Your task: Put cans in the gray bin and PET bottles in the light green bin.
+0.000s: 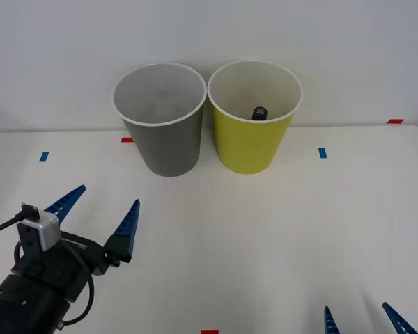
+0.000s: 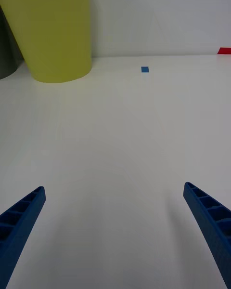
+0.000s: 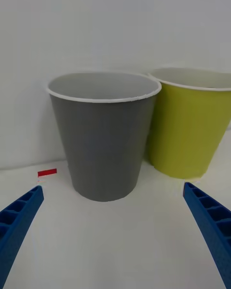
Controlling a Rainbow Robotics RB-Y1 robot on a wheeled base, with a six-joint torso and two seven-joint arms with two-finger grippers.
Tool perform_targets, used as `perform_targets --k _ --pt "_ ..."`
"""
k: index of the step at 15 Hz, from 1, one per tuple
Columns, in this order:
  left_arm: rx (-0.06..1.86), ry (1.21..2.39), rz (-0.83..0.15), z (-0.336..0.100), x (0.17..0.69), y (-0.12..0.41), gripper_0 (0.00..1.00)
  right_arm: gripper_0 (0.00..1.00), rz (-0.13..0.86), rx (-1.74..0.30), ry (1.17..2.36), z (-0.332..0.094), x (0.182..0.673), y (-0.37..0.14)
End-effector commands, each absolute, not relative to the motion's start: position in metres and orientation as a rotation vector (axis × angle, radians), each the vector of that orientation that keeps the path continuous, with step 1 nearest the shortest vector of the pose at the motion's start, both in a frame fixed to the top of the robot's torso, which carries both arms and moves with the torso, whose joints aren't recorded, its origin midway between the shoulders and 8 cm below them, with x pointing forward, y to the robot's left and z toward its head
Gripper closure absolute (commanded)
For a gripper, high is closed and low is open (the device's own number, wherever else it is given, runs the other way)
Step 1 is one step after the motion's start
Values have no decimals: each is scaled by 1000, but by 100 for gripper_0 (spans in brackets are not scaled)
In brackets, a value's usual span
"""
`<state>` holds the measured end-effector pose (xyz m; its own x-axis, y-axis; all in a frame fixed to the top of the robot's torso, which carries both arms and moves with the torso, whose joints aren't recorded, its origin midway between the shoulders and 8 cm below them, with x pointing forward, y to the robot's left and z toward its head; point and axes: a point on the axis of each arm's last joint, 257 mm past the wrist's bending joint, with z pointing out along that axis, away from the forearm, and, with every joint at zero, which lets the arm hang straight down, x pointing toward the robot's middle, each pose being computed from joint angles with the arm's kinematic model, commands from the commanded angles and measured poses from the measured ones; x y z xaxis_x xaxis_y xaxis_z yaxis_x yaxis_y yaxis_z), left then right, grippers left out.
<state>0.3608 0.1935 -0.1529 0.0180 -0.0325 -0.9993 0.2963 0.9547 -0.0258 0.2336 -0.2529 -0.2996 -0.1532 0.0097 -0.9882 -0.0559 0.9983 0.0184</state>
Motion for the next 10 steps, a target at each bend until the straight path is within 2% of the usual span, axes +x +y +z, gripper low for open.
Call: perform_targets --k 1,5,10 --pt "163 1569 -244 -191 352 212 0 0 57 -35 1724 -300 234 -253" --pt "64 1624 -237 -230 325 229 0 0 57 -35 1724 -300 234 -253" --pt "46 1681 -121 -266 298 247 0 0 57 -35 1724 -300 234 -253"
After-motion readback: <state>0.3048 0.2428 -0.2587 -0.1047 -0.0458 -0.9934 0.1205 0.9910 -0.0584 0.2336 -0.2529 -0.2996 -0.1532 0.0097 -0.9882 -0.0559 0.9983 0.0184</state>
